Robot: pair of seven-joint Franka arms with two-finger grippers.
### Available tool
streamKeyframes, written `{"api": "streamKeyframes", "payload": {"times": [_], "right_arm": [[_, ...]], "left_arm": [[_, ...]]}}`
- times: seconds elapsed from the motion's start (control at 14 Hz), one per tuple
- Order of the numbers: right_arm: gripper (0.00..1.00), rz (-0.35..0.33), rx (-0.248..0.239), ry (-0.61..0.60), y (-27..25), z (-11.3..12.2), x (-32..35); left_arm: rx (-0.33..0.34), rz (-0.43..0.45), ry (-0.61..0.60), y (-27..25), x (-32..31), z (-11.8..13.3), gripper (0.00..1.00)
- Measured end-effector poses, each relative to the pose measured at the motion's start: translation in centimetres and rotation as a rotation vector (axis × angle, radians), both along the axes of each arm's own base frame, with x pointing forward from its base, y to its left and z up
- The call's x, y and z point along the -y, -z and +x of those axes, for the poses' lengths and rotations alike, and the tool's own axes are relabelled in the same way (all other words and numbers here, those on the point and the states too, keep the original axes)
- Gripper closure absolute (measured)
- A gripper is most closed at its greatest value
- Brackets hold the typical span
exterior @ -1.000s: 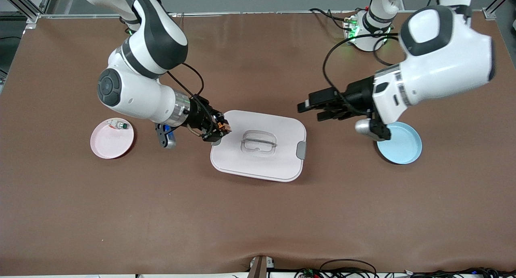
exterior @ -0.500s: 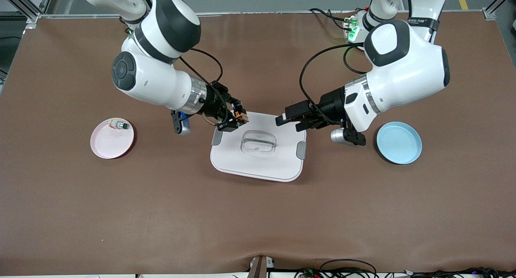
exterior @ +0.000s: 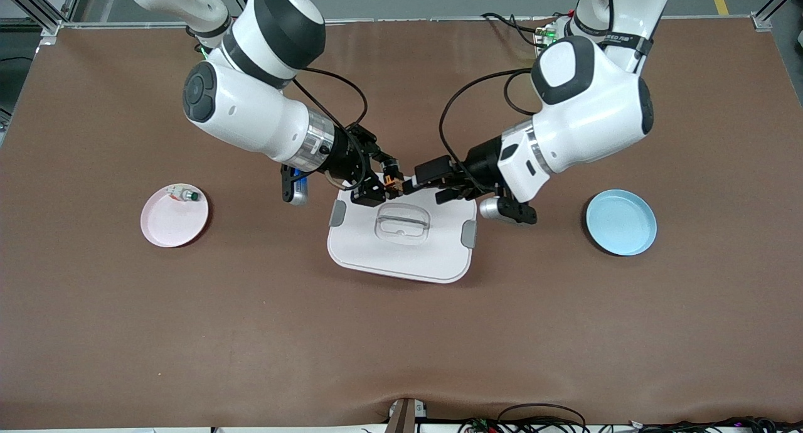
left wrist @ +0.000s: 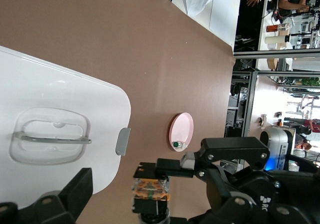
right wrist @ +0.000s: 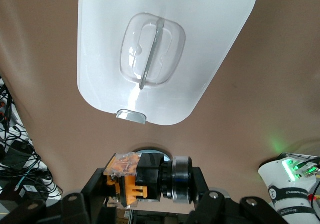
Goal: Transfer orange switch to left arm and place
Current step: 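Carry the switch above the box toward the left gripper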
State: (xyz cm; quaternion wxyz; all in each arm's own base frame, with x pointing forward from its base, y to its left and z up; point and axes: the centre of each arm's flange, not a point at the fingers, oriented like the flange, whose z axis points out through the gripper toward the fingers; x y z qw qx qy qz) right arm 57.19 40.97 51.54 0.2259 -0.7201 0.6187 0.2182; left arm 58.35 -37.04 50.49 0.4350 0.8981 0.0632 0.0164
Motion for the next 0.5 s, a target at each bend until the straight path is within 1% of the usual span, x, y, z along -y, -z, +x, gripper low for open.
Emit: {"api": "streamKeyframes", "payload": {"times": [0.29,0.5], "right_arm": [[0.28,0.019,0.023,0.033,-0.3,0.4,-1.2],[0.28,0.022,0.024,0.052,-0.5,1.0,-1.3]], "left_arm": [[-0.009,0.008,0.012,1.1,1.0,-0.4,0.00],[-0.002,0.011,0.014,1.4,0.9,-0.4,0.00]]}}
